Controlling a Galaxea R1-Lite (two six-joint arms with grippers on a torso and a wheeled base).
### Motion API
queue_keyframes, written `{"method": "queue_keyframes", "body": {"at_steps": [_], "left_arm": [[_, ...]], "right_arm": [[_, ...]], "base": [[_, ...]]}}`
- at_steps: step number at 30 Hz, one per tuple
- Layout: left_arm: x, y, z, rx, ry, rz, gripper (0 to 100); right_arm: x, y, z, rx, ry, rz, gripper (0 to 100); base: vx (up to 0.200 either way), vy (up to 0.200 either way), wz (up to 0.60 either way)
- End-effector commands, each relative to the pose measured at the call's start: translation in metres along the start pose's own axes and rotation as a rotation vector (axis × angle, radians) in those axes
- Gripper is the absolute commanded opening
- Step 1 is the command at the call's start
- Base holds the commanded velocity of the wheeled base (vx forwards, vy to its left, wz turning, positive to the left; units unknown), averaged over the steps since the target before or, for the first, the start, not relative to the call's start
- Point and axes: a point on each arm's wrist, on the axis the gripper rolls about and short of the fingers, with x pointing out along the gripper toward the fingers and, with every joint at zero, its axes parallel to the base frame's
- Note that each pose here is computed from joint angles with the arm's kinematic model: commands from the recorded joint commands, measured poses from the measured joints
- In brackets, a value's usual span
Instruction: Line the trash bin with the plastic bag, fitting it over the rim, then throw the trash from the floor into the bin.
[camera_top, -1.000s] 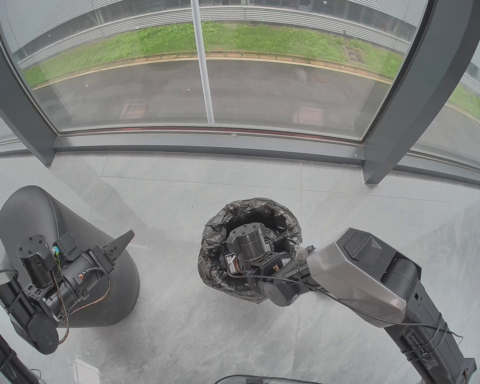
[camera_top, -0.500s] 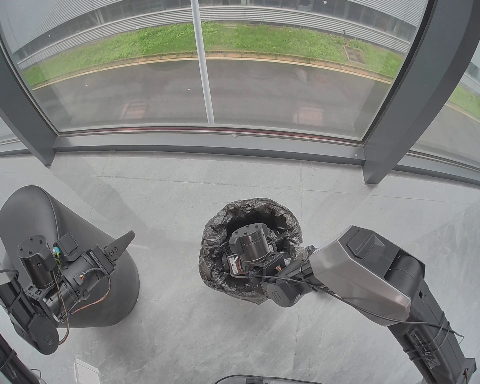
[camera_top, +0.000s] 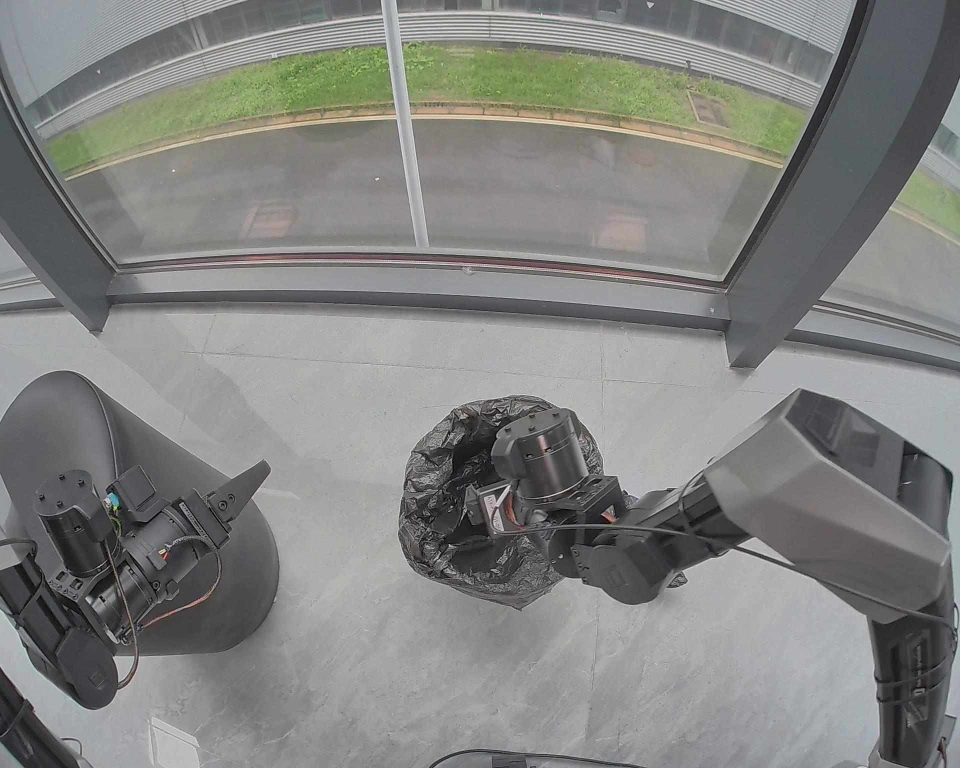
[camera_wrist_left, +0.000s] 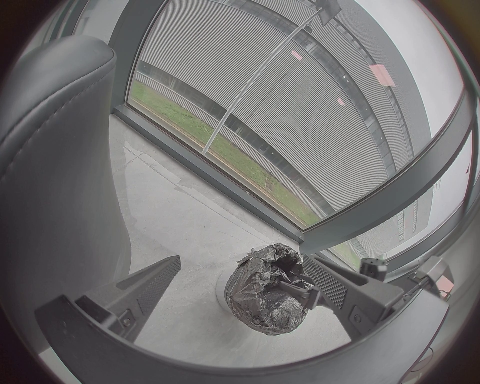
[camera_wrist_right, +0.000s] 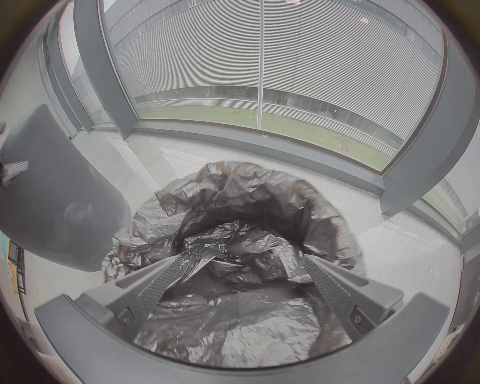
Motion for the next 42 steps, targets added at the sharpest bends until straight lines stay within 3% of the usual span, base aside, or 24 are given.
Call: {"method": "queue_keyframes", "body": {"at_steps": [1, 5, 7, 21, 27, 30, 31, 35, 42], "left_arm": [[0.0, 0.0, 0.001, 0.004, -0.005, 0.001, 100], [0.0, 0.001, 0.001, 0.001, -0.005, 0.003, 100], [0.0, 0.0, 0.0, 0.001, -0.001, 0.003, 100], [0.001, 0.003, 0.001, -0.001, -0.005, 0.011, 100], [0.003, 0.005, -0.002, -0.004, 0.008, 0.018, 100], [0.002, 0.005, -0.002, -0.006, 0.012, 0.021, 100], [0.002, 0.005, -0.003, -0.004, 0.014, 0.02, 100], [0.002, 0.006, -0.004, -0.001, 0.02, 0.022, 100], [0.003, 0.007, -0.006, 0.004, 0.029, 0.026, 100]], "right_arm": [[-0.054, -0.026, 0.03, 0.022, -0.044, 0.003, 100], [-0.063, -0.038, 0.029, 0.028, -0.036, -0.01, 100], [-0.059, -0.055, 0.024, 0.047, -0.016, -0.05, 100], [-0.038, -0.089, -0.004, 0.108, 0.074, -0.159, 100], [-0.03, -0.118, -0.004, 0.146, 0.053, -0.224, 100], [-0.034, -0.135, -0.013, 0.114, 0.097, -0.253, 100], [-0.038, -0.152, -0.024, 0.042, 0.145, -0.276, 100], [-0.038, -0.175, -0.037, -0.029, 0.184, -0.245, 100], [-0.026, -0.199, -0.055, 0.013, 0.207, -0.182, 100]], "base": [[0.0, 0.0, 0.0], [0.0, 0.0, 0.0], [0.0, 0.0, 0.0], [0.0, 0.0, 0.0], [0.0, 0.0, 0.0], [0.0, 0.0, 0.0], [0.0, 0.0, 0.0], [0.0, 0.0, 0.0], [0.0, 0.0, 0.0]]}}
